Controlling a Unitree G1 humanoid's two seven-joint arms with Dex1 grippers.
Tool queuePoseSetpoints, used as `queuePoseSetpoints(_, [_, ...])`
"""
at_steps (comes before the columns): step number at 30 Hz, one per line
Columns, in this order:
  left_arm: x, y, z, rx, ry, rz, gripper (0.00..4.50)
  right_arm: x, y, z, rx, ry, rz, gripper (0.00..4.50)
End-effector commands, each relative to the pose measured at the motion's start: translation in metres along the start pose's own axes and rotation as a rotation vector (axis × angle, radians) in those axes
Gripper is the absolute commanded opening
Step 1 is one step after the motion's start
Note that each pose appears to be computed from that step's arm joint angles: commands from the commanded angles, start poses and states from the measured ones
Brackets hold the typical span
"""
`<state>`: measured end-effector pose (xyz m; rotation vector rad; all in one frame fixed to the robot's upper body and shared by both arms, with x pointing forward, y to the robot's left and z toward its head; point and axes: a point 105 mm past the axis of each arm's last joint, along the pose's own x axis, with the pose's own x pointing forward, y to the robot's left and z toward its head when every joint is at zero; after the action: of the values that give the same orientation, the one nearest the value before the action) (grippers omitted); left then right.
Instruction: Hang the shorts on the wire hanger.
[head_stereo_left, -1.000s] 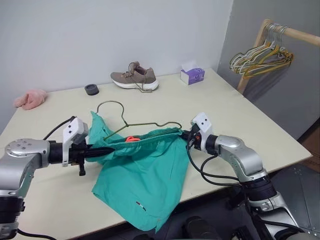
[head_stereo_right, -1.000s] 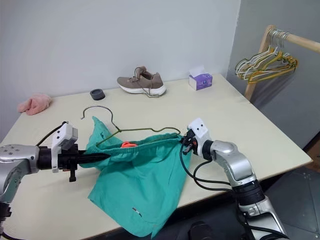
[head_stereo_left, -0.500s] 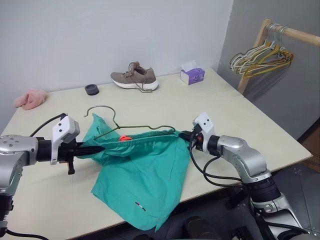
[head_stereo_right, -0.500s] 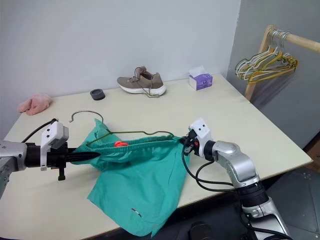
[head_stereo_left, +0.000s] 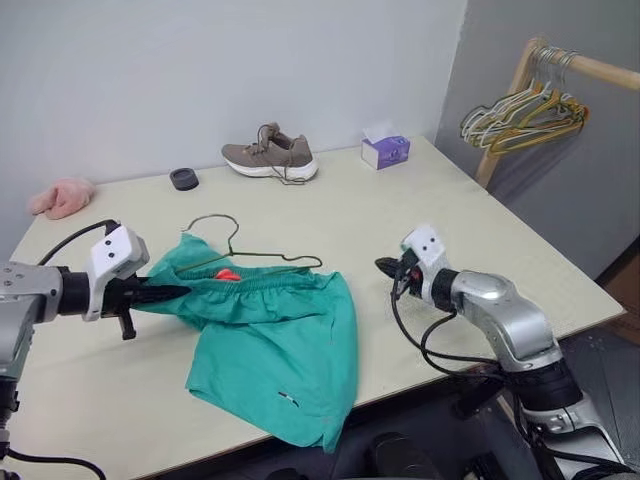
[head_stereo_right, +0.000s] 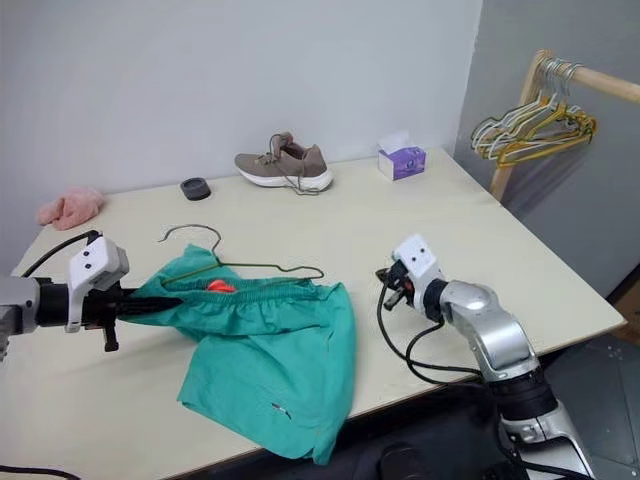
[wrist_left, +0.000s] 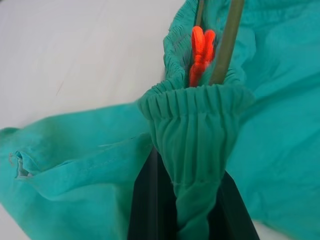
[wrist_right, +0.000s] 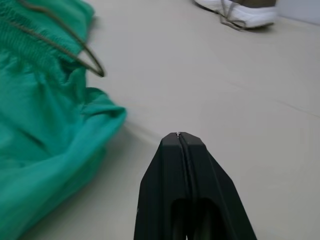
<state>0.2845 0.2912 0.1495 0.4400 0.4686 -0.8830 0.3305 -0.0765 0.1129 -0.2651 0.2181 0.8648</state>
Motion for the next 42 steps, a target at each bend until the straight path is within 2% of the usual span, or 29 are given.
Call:
queuePoseSetpoints(1, [-0.005,0.005,0.026,0.005,-0.118,0.022,0.00,0.001,0.010,0.025,-0.098,-0.075,0.032,0.99])
queuePoseSetpoints(5, [-0.006,0.007,0.038,-0.015,-0.170,0.028,0.00,0.010,0.017,0.032,-0.145,-0.083,0.061,2.40])
queuePoseSetpoints(11, [-0.008,0.008,0.041,-0.018,-0.180,0.033,0.00,0.027,0.017,0.038,-0.186,-0.074,0.067,4.49])
queuePoseSetpoints(19, [-0.007,0.007,0.044,-0.014,-0.189,0.032,0.00,0.055,0.037,0.034,-0.163,-0.047,0.173,4.49])
queuePoseSetpoints(25, [-0.006,0.006,0.044,-0.012,-0.191,0.029,0.00,0.074,0.038,0.036,-0.101,-0.057,0.164,4.49])
queuePoseSetpoints(28, [-0.006,0.005,0.044,-0.012,-0.192,0.027,0.00,0.080,0.036,0.035,-0.079,-0.061,0.143,3.91])
queuePoseSetpoints(29, [-0.006,0.005,0.044,-0.012,-0.192,0.027,0.00,0.081,0.036,0.034,-0.077,-0.060,0.140,3.59])
queuePoseSetpoints(36, [-0.004,0.004,0.045,-0.013,-0.200,0.023,0.00,0.083,0.036,0.031,-0.071,-0.076,0.113,1.09])
queuePoseSetpoints(39, [-0.004,0.003,0.045,-0.020,-0.200,0.017,0.00,0.081,0.027,0.031,-0.067,-0.085,0.073,0.02])
queuePoseSetpoints(42, [-0.005,0.000,0.044,-0.029,-0.197,0.007,0.00,0.076,0.015,0.031,-0.059,-0.091,0.034,0.02])
